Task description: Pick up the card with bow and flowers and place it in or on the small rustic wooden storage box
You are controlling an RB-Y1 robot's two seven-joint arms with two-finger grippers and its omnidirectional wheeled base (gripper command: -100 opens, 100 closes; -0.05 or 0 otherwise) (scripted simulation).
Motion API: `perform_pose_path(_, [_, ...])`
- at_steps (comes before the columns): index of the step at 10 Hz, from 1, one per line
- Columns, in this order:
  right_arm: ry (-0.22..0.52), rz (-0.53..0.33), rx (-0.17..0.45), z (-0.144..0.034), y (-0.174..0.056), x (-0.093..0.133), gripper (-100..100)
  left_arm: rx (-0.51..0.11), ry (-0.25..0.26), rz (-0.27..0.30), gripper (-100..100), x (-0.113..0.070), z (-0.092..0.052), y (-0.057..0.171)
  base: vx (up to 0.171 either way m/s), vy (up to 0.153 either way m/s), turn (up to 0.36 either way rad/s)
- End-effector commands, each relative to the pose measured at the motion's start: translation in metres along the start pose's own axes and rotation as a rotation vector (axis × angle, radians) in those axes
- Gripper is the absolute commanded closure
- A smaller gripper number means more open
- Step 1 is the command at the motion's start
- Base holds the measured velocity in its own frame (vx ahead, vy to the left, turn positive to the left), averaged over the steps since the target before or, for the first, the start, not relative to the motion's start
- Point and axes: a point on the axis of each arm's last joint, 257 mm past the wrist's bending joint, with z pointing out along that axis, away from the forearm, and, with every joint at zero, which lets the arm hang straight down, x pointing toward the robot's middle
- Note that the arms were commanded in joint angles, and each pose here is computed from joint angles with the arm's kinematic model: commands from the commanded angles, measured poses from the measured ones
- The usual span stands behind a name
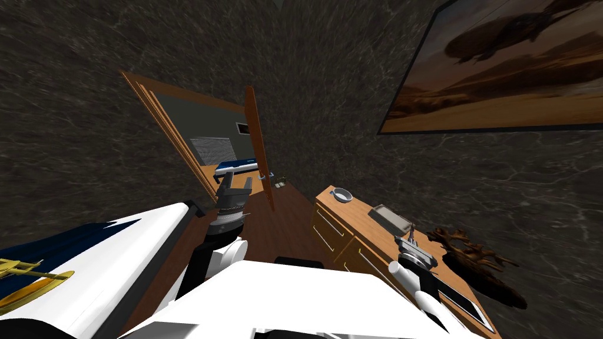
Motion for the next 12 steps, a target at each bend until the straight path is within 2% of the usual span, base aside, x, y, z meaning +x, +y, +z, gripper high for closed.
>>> perform_pose_path(1, [0.007, 0.034, 0.02, 0.016, -0.02, 0.016, 100, 0.0, 0.0, 0.0, 0, 0.0, 0.0, 0.0, 0.023, -0.058, -0.013])
perform_pose_path(3, [-0.006, 0.026, 0.015, 0.014, -0.016, 0.011, 100, 0.0, 0.0, 0.0, 0, 0.0, 0.0, 0.0, 0.031, -0.056, 0.018])
perform_pose_path(4, [0.007, 0.034, 0.02, 0.016, -0.02, 0.016, 100, 0.0, 0.0, 0.0, 0, 0.0, 0.0, 0.0, 0.004, -0.007, -0.009])
perform_pose_path(5, [0.007, 0.062, 0.037, 0.03, -0.037, 0.03, 100, 0.0, 0.0, 0.0, 0, 0.0, 0.0, 0.0, 0.027, -0.049, -0.01])
perform_pose_path(7, [0.007, 0.062, 0.037, 0.03, -0.037, 0.03, 100, 0.0, 0.0, 0.0, 0, 0.0, 0.0, 0.0, 0.03, -0.057, 0.018])
perform_pose_path(8, [0.007, 0.088, 0.055, 0.042, -0.053, 0.043, 100, 0.0, 0.0, 0.0, 0, 0.0, 0.0, 0.0, 0.033, -0.068, -0.004])
perform_pose_path(11, [0.007, 0.088, 0.055, 0.042, -0.053, 0.043, 100, 0.0, 0.0, 0.0, 0, 0.0, 0.0, 0.0, 0.028, -0.043, 0.008])
perform_pose_path(12, [0.008, 0.11, 0.07, 0.051, -0.066, 0.054, 100, 0.0, 0.0, 0.0, 0, 0.0, 0.0, 0.0, 0.026, -0.043, -0.013])
